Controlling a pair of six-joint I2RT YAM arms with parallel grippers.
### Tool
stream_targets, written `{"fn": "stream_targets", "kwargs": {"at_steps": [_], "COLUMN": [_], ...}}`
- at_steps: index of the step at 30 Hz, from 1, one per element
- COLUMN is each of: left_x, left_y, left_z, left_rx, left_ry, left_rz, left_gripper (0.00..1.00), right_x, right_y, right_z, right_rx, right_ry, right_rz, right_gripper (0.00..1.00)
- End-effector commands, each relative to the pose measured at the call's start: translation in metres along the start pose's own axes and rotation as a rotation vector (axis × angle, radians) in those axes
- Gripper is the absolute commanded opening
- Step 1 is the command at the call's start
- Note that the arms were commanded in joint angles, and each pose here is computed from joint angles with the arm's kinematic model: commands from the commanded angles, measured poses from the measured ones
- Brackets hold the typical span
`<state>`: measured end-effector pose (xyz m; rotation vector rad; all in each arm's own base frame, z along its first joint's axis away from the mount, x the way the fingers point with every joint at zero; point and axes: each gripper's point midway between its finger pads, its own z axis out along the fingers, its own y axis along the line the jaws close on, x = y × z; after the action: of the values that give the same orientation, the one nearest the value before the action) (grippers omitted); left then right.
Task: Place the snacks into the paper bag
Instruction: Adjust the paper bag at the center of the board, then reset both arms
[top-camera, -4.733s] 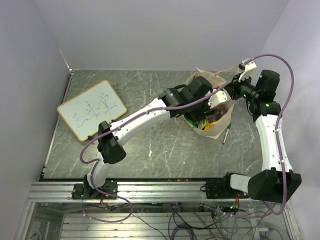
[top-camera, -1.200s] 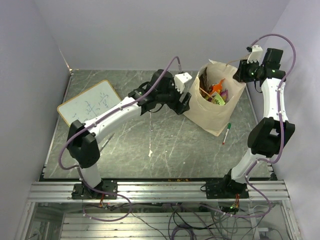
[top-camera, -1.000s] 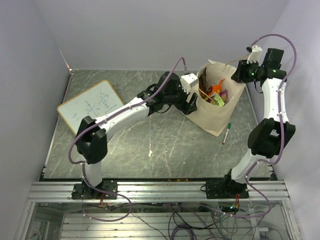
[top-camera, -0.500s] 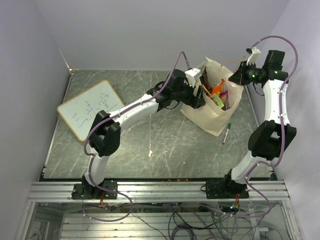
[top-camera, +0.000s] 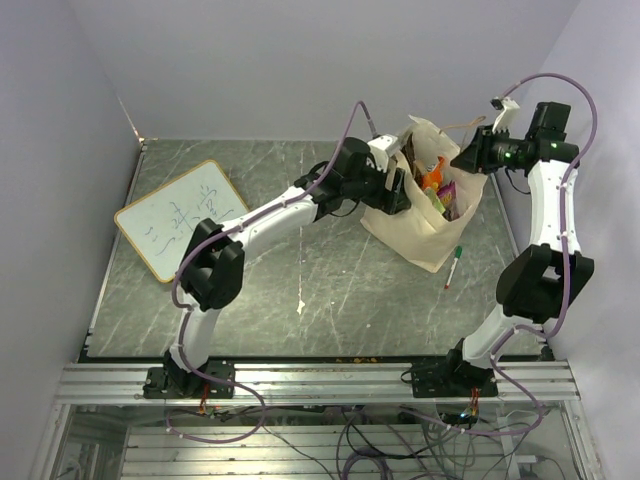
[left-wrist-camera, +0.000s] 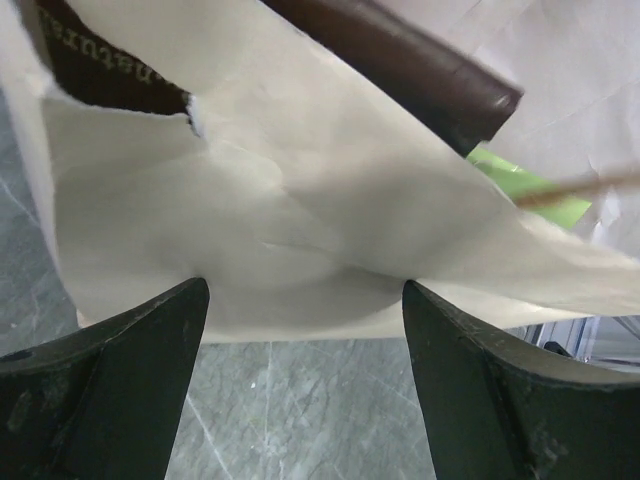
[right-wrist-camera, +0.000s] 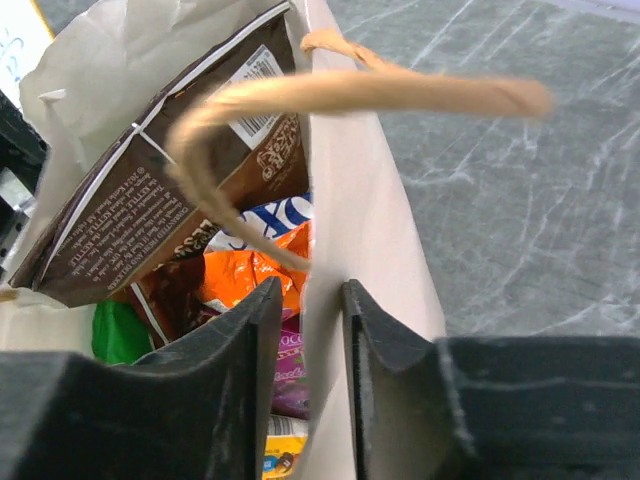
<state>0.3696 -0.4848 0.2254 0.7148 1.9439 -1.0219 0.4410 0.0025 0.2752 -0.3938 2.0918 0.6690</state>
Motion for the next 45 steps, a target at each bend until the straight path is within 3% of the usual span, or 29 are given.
{"fn": "stream_targets", "kwargs": {"at_steps": [1, 6, 14, 22, 29, 34, 45], "left_x": [-0.024, -0.004, 0.003, -0.002, -0.022, -0.041, -0.068], "left_y": [-0.005, -0.008, -0.003, 0.033, 0.096, 0.138, 0.175], "left_z": [-0.027, -0.048, -0.086, -0.131, -0.187, -0.235, -0.319], "left_rx": [0.043, 0.06, 0.039, -0.103, -0.458, -0.713, -0.927], "left_ry": [-0.062, -0.018, 0.038, 0.095, 0.099, 0.059, -0.12], "left_rz": [0.06, 0.122, 0.245, 0.367, 0.444, 0.429, 0.302], "left_gripper": [0.89, 0.9, 0.92, 0.96, 1.0, 0.98, 0.95], "right_x": [-0.031, -0.045, -0.06, -0.068, -0.08, -0.097, -0.098], "right_y": [0.01, -0.001, -0.006, -0.016, 0.005, 0.033, 0.057], "right_z": [-0.026, -0.034, -0.055, -0.08, -0.077, -0.065, -0.086], "right_rx": [0.084, 0.173, 0.289, 0.447, 0.552, 0.59, 0.585], "right_ry": [-0.057, -0.073, -0.088, -0.062, -0.033, -0.088, -0.189], "right_rz": [-0.06, -0.082, -0.13, -0.175, -0.246, -0.292, -0.348], "right_gripper": [0.34, 0.42, 0.65, 0.85, 0.94, 0.96, 0.98]}}
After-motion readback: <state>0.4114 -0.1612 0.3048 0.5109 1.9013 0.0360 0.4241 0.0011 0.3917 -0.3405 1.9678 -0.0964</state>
